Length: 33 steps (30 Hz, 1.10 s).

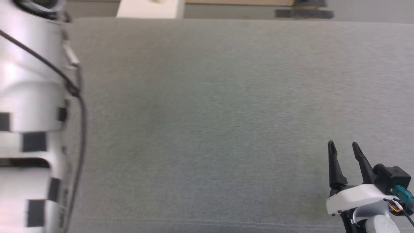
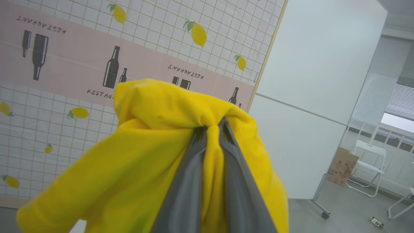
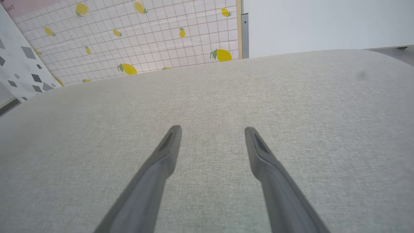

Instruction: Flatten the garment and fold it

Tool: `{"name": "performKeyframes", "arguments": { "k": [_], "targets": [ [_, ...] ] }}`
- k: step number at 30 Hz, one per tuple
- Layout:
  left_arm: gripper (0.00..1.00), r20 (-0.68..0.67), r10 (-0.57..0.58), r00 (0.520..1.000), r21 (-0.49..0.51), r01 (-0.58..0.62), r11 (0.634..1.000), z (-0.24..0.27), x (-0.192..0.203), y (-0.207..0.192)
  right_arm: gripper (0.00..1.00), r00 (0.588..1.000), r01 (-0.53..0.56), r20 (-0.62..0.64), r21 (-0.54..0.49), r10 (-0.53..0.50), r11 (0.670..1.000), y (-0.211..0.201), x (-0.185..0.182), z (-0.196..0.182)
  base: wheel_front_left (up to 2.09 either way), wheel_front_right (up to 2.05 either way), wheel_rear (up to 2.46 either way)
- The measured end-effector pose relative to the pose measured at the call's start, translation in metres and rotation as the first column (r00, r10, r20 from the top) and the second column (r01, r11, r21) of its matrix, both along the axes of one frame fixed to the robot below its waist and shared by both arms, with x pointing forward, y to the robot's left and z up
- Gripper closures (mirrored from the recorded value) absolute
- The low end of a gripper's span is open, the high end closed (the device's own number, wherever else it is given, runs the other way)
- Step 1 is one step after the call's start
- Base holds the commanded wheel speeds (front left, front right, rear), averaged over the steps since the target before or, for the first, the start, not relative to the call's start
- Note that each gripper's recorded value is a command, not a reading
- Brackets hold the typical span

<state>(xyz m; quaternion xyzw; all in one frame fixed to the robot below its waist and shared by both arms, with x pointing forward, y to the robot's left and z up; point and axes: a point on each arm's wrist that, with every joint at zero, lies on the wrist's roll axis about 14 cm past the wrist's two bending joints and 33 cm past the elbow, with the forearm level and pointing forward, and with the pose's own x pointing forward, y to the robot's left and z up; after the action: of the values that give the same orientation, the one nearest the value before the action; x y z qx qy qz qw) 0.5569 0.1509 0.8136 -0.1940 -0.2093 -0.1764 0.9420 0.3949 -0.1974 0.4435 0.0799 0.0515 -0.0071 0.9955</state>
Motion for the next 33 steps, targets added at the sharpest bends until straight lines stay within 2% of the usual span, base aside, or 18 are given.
{"name": "performKeyframes", "arguments": {
  "k": [3,6,10,13,17,22,24,25,26,27,30,33],
  "targets": [
    [1.00,-0.014,-0.116,0.993,0.001,0.116,0.993,-0.012,-0.007,-0.049,0.00,0.999,0.049,0.004,-0.007,-0.049,0.999,-0.017,-0.012,0.003,0.00,0.00,0.00],
    [1.00,-0.104,-0.211,0.972,0.027,0.215,0.976,-0.053,-0.010,-0.094,0.00,0.996,0.084,0.002,-0.011,-0.084,0.996,-0.028,-0.022,0.003,0.00,0.00,0.00],
    [1.00,-0.290,-0.294,0.911,0.032,0.316,0.948,-0.134,-0.017,-0.137,0.00,0.994,0.108,0.003,-0.011,-0.108,0.994,-0.035,-0.030,0.004,0.00,0.00,0.00],
    [1.00,-0.453,-0.318,0.833,0.047,0.379,0.924,-0.206,-0.031,-0.159,0.00,0.991,0.131,0.001,-0.015,-0.131,0.991,-0.043,-0.035,0.004,0.00,0.00,0.00],
    [1.00,-0.680,-0.308,0.665,0.052,0.463,0.885,-0.309,-0.067,-0.177,0.00,0.988,0.152,0.000,-0.020,-0.152,0.988,-0.050,-0.038,0.004,0.00,0.00,0.00],
    [1.00,-0.903,-0.219,0.369,0.026,0.557,0.830,-0.412,-0.132,-0.172,0.00,0.988,0.157,-0.002,-0.022,-0.157,0.987,-0.052,-0.038,0.003,0.00,0.00,0.00],
    [1.00,-0.930,-0.202,0.308,0.009,0.566,0.824,-0.425,-0.144,-0.168,0.00,0.989,0.148,-0.002,-0.017,-0.149,0.989,-0.049,-0.037,0.003,0.00,0.00,0.00],
    [1.00,-0.933,-0.208,0.293,-0.006,0.565,0.825,-0.424,-0.146,-0.168,0.00,0.990,0.144,-0.002,-0.014,-0.144,0.990,-0.047,-0.036,0.003,0.00,0.00,0.00],
    [0.94,-0.935,-0.213,0.283,-0.019,0.560,0.828,-0.423,-0.147,-0.168,0.00,0.990,0.141,-0.003,-0.013,-0.141,0.990,-0.046,-0.036,0.002,0.00,0.00,0.00],
    [0.00,-0.934,-0.223,0.281,-0.033,0.552,0.833,-0.420,-0.147,-0.168,0.00,0.991,0.135,-0.004,-0.010,-0.135,0.991,-0.044,-0.036,0.002,0.00,0.00,0.00],
    [0.00,-0.908,-0.278,0.314,-0.087,0.506,0.858,-0.399,-0.137,-0.167,0.00,0.993,0.120,-0.003,-0.006,-0.120,0.993,-0.039,-0.034,0.002,0.00,0.00,0.00],
    [0.00,-0.839,-0.335,0.430,-0.133,0.434,0.891,-0.356,-0.112,-0.159,0.00,0.995,0.100,0.008,-0.002,-0.100,0.995,-0.032,-0.030,0.005,0.00,0.00,0.00]
  ]
}}
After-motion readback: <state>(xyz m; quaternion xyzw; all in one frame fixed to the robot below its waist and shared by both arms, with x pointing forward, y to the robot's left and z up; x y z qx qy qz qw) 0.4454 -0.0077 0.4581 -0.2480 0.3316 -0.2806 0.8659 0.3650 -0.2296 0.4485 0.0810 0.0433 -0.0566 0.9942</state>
